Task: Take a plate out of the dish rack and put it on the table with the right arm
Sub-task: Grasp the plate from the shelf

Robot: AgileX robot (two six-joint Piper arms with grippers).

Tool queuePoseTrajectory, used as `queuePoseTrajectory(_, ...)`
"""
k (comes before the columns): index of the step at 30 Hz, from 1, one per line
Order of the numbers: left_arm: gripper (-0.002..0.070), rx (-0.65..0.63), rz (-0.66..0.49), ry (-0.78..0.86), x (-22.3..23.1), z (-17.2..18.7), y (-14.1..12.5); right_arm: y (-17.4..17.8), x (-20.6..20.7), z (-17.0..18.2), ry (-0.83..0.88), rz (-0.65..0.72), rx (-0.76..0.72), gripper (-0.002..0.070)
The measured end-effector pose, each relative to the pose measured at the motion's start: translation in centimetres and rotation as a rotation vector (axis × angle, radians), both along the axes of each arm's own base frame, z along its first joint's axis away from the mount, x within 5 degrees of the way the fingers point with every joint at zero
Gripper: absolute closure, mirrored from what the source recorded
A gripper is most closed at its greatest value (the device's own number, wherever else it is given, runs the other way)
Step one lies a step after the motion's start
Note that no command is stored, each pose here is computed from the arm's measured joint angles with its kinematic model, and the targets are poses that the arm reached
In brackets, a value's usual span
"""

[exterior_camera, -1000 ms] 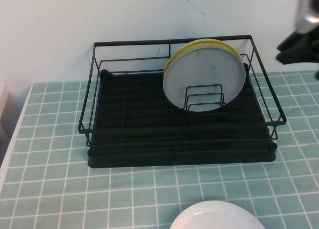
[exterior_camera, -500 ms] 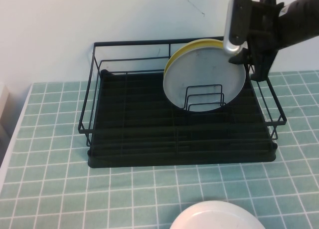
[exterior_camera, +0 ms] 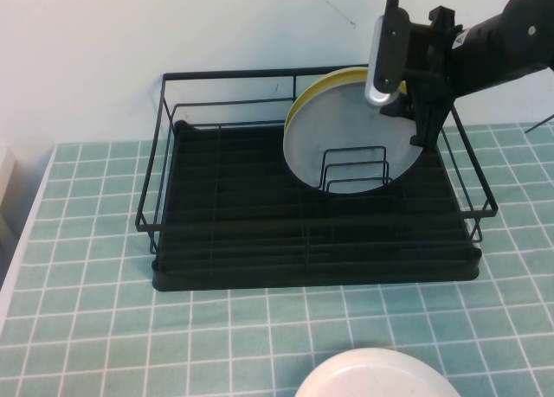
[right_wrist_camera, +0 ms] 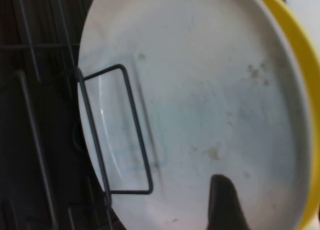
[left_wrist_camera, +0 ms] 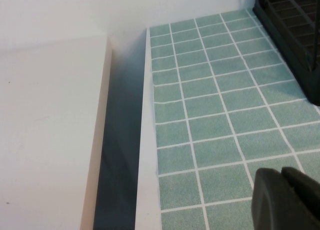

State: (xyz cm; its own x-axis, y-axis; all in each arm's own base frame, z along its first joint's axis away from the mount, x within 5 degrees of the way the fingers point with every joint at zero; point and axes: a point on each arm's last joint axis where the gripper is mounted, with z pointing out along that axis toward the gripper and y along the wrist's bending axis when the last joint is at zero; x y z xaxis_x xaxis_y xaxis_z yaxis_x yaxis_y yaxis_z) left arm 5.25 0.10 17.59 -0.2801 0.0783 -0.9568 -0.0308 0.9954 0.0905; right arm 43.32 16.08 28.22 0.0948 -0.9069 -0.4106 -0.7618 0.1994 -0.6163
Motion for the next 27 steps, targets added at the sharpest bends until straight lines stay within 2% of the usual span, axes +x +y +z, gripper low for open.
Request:
queuePoseTrajectory(16,0.0678,0.0,0.0,0.0,0.0,0.0,0.0,1.1,1.1,-1.9,-0.029,-0.002,0.005,0.0309)
queuePoseTrajectory(19,0.0678,0.0,0.0,0.0,0.0,0.0,0.0,1.1,1.2,-1.8,-0.043,-0.006,0.009,0.0383)
queuePoseTrajectory(24,0.0678,0.0,0.0,0.0,0.0,0.0,0.0,1.2,1.4,-1.2,-0.047,-0.022,0.035,0.0594)
queuePoseTrajectory(27,0.0678,0.0,0.0,0.0,0.0,0.0,0.0,1.3,1.4,-0.5,-0.037,-0.042,0.067,0.0603)
